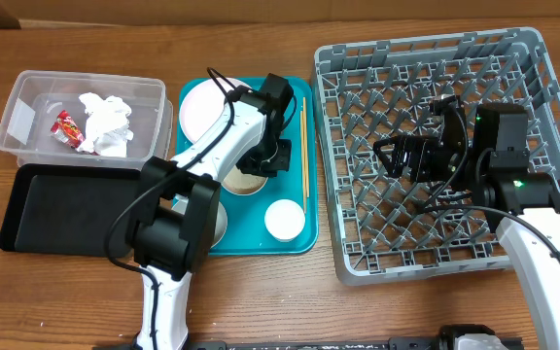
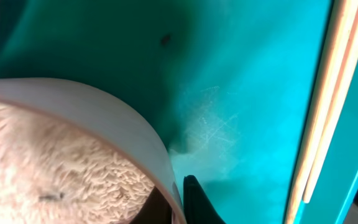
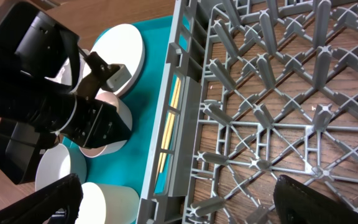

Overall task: Sort waste into correct bins and load items into the dishwasher
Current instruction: 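Carry the pink bowl left and pour rice onto the black tray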

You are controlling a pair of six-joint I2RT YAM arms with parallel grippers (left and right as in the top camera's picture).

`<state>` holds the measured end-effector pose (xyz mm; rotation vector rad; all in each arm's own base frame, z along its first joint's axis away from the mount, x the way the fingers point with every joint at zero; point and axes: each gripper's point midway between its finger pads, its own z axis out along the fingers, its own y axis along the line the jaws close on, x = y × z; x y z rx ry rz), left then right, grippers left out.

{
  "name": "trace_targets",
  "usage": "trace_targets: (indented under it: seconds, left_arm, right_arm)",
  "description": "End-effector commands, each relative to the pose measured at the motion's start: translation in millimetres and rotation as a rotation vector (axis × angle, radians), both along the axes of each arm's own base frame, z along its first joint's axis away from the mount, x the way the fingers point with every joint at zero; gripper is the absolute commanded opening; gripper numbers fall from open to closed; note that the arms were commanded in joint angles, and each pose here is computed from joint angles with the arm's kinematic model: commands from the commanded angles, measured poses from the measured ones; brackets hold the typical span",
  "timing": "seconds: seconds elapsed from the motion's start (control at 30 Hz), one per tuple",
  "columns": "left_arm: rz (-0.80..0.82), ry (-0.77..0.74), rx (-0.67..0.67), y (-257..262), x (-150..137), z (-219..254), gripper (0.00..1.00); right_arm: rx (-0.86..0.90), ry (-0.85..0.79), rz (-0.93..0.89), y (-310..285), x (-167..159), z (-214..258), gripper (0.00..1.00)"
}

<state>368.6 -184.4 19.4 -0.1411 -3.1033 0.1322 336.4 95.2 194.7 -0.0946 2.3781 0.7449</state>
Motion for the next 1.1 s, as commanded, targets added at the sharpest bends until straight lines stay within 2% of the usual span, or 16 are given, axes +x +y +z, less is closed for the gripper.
trace_targets:
  seconds: [0.0, 0.27, 0.43, 0.6, 0.77, 0.9, 0.93, 1.07]
  left_arm:
    - [-0.008, 0.014, -0.005, -2, -2, -8, 0.04]
    - [-0.065, 0.074, -0.036, -6, -12, 16, 0.04]
    - [-0.163, 0.064, -0.07, -12, -8, 60, 0.04]
    - [-0.279, -0.04, -0.094, -15, 11, 115, 0.04]
    - [-0.21, -0.124, -0.058, 23, 35, 153, 0.04]
    - [-0.075, -0.064, -0.011, 93, 30, 166, 0.04]
    - [-0.01, -0.074, -0.021, 118, 32, 172, 0.04]
    - [0.095, -0.138, -0.095, 158, 29, 200, 0.04]
  right_arm:
    - [0.005, -0.029, 0.0, 0, 5, 11, 1.0]
    - [0.006, -0.049, 0.0, 0, 8, 14, 1.0]
    - [0.006, -0.058, 0.0, 0, 9, 15, 1.0]
    - [0.005, -0.061, 0.0, 0, 10, 16, 1.0]
    - [0.006, -0.061, 0.0, 0, 10, 16, 1.0]
    - [0.006, -0.061, 0.0, 0, 10, 16, 1.0]
    - [0.006, -0.063, 0.0, 0, 10, 16, 1.0]
    - [0.007, -0.069, 0.0, 0, 11, 17, 1.0]
